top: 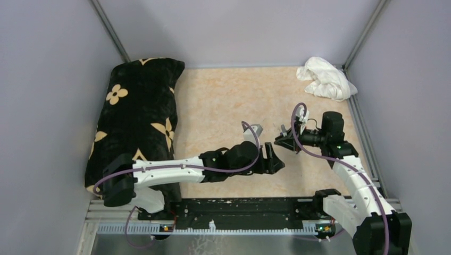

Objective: Insert the pens into the pen caps
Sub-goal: Place the pen at the center of the board.

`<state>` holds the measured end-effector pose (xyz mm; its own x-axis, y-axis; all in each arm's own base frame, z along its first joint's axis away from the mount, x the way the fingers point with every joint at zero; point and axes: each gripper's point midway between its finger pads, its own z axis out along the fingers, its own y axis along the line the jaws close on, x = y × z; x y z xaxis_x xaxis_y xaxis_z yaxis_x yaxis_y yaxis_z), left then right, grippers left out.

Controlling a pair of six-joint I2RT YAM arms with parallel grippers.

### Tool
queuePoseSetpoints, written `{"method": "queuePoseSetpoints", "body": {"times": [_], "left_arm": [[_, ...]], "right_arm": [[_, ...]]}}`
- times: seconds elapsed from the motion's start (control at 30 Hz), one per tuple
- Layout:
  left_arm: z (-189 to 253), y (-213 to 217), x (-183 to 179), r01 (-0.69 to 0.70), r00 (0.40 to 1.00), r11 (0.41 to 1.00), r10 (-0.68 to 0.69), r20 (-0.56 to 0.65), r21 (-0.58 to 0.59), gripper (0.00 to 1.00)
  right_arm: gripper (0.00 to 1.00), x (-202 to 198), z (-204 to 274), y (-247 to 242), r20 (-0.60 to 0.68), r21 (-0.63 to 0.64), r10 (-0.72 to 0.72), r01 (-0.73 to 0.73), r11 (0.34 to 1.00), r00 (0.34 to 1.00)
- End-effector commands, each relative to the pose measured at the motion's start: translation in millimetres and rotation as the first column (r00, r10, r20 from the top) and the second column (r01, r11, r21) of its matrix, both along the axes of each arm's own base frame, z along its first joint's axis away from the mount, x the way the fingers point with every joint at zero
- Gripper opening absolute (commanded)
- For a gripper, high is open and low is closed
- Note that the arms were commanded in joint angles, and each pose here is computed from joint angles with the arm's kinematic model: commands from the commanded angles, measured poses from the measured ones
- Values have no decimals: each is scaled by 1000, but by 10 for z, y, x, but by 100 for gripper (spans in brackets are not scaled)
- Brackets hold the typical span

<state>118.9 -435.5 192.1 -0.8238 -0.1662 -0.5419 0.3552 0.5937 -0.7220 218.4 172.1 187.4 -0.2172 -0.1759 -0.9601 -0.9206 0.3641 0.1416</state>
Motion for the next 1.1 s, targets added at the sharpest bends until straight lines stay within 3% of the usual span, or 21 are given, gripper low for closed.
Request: {"method": "queuePoseSetpoints", "body": {"times": [0.0, 0.1, 0.17, 0.33, 0.6, 0.8, 1.07], "left_arm": [[165, 202, -14, 51, 991, 998, -47, 122, -28, 77], [285, 368, -11, 93, 962, 994, -73, 263, -65, 83], [358, 490, 30, 87, 938, 991, -46, 344, -104, 93], [429, 825, 134, 51, 883, 987, 26, 469, -150, 98], [157, 1192, 267, -43, 881, 985, 115, 458, -165, 98], [-32, 1274, 272, -69, 898, 987, 126, 421, -148, 98], [54, 1277, 280, -70, 899, 980, 143, 414, -187, 98]], "right_arm": [[0, -55, 227, 58, 117, 11, 93, -95, 995, 989], [0, -95, 224, 48, 121, 16, 116, -119, 993, 986], [0, -63, 196, 23, 106, 17, 97, -100, 995, 990], [3, 383, -71, -226, 25, -50, -174, 176, 983, 984], [4, 708, -734, -555, -118, -268, -365, 324, 907, 923], [7, 671, -1070, -572, -217, -362, -377, 285, 888, 900], [12, 817, -1359, -625, -237, -500, -478, 315, 807, 846]]}}
